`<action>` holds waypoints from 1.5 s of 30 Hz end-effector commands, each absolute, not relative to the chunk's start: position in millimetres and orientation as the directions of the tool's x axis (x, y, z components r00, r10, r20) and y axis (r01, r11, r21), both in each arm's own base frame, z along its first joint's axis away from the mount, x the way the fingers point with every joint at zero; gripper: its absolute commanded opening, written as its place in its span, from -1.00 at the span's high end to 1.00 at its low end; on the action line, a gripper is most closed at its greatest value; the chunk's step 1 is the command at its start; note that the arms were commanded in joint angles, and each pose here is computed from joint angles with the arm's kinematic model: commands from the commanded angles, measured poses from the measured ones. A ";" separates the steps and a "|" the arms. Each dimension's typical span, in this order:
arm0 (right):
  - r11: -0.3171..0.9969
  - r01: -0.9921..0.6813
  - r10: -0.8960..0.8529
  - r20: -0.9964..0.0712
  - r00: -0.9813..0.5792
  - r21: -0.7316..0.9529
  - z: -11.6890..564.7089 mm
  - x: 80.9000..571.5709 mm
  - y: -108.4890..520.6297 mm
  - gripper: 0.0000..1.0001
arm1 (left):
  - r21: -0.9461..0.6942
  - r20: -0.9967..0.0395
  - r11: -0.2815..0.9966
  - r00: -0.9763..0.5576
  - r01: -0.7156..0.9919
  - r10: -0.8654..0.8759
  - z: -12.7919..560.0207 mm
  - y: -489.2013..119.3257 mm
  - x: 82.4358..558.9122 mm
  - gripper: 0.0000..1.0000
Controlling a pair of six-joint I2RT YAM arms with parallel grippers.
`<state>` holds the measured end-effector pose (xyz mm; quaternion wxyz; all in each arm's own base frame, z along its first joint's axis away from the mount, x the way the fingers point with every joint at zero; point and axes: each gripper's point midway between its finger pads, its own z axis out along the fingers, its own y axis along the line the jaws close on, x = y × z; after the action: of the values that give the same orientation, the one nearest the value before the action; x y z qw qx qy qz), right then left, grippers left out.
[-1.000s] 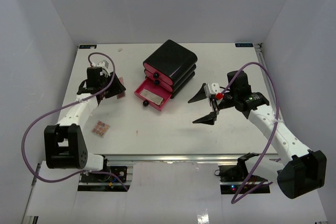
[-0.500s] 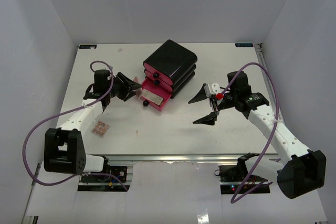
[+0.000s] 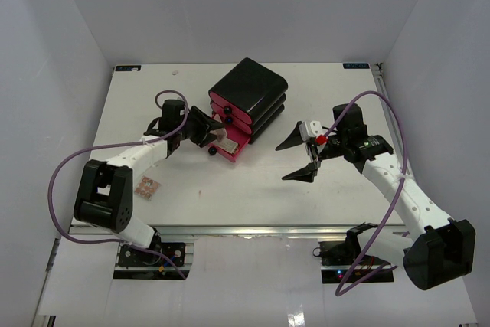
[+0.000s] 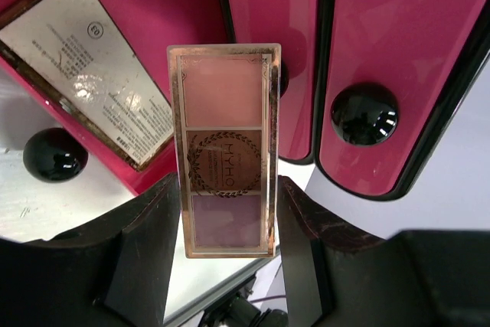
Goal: Organize the makeup
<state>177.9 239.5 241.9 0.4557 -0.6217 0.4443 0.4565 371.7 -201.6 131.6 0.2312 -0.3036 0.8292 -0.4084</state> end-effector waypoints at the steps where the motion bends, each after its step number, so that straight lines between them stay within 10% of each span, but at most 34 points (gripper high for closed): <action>1: -0.208 -0.959 -0.096 -0.972 0.216 -0.192 247.2 175.7 239.3 -0.81 | -0.851 -0.155 0.439 -0.660 -0.288 -0.735 154.1 -202.2 391.5 0.01; 13: -0.201 -0.961 -0.093 -0.973 0.210 -0.189 247.5 177.8 237.2 -0.80 | -0.863 -0.107 0.415 -0.700 -0.287 -0.706 137.4 -215.1 396.2 -0.64; 38: -0.200 -0.965 -0.089 -0.977 0.192 -0.171 245.6 179.3 235.9 -0.81 | -0.811 -0.292 0.546 -0.663 -0.210 -0.689 153.9 -178.9 384.8 -0.55; 45: -0.204 -0.964 -0.087 -0.978 0.189 -0.168 245.2 178.4 236.3 -0.81 | -0.803 -0.342 0.577 -0.679 -0.148 -0.650 159.2 -179.6 380.5 -0.22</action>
<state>180.1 235.3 245.3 0.4607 -0.6137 0.4426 0.4640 384.2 -180.1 140.0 0.2935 -0.2727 0.8316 -0.3847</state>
